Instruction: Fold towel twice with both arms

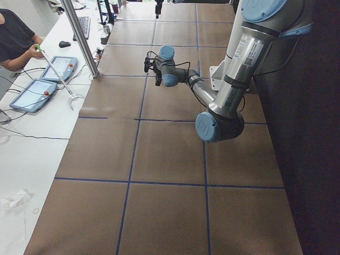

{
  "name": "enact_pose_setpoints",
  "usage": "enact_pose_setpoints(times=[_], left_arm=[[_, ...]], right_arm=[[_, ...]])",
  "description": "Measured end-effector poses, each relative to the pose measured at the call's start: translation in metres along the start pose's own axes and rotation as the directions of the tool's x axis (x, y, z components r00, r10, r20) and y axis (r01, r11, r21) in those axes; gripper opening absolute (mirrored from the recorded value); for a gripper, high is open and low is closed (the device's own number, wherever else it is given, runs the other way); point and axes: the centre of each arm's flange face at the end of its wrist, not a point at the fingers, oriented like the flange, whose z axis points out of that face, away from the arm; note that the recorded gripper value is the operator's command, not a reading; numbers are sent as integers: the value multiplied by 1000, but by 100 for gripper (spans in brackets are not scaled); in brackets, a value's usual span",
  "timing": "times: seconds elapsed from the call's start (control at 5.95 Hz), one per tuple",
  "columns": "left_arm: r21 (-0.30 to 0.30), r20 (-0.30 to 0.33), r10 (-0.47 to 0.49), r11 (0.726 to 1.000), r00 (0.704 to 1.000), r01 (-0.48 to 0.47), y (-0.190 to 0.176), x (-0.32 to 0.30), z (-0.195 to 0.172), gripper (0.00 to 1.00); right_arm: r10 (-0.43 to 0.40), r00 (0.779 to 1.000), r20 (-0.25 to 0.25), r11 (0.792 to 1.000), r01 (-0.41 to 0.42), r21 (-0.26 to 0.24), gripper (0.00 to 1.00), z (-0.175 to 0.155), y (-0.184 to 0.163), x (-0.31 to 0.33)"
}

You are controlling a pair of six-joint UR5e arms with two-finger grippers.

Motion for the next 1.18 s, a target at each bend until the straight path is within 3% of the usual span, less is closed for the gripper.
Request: enact_pose_setpoints(times=[0.34, 0.5, 0.84, 1.01, 1.18], left_arm=[[-20, 89, 119, 993, 989, -117, -47, -125, -63, 100], [-39, 176, 219, 976, 960, -216, -64, -186, -96, 100], [-171, 343, 385, 923, 857, -345, -94, -293, -180, 100], [-242, 365, 402, 912, 840, -331, -92, -342, -218, 100], [-280, 327, 381, 913, 865, -296, -80, -387, -255, 100]], right_arm=[[-87, 996, -26, 996, 87, -19, 100, -4, 2, 78], [-105, 994, -23, 994, 104, -33, 100, -7, -2, 113], [-139, 989, -43, 988, 136, -71, 100, -18, -9, 172], [-160, 986, -51, 984, 155, -90, 100, -27, -8, 192], [-179, 982, -54, 979, 173, -110, 100, -29, -4, 205]])
